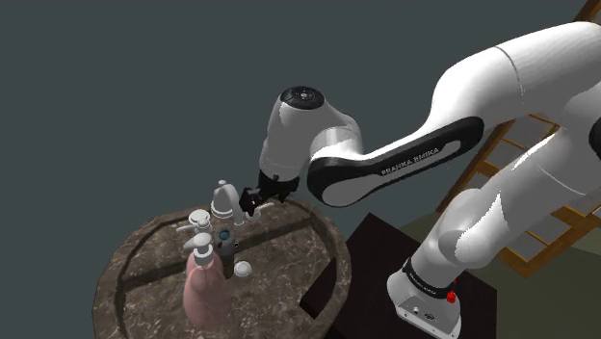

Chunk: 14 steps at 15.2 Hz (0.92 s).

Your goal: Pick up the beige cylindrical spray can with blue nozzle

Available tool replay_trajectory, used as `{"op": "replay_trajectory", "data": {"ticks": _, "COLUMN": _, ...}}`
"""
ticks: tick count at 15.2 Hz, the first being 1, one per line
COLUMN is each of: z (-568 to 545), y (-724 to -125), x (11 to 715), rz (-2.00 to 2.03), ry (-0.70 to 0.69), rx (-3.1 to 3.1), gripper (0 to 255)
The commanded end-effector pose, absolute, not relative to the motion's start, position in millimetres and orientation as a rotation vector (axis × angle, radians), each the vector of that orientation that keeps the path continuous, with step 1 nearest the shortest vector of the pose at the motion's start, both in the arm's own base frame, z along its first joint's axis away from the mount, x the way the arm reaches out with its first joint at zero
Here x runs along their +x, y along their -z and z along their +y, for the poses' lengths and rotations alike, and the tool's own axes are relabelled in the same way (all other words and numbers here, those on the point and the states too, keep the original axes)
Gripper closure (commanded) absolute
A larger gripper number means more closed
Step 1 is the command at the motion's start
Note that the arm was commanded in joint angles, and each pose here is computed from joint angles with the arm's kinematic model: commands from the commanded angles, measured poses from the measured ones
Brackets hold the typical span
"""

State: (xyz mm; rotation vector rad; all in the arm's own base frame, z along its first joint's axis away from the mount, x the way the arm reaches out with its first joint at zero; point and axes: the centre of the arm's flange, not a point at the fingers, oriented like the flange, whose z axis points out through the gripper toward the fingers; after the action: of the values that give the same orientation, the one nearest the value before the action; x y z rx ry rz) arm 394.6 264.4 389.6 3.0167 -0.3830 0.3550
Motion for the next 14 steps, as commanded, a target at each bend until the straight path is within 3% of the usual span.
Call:
{"op": "replay_trajectory", "data": {"ticks": 1, "z": 285.2, "y": -375.8, "x": 402.8, "rz": -0.418, "ry": -0.377, "rx": 3.012, "gripper": 0}}
{"op": "replay_trajectory", "data": {"ticks": 14, "z": 353.0, "y": -295.5, "x": 442.0, "rz": -0.523, "ry": -0.446, "rx": 2.986, "gripper": 0}}
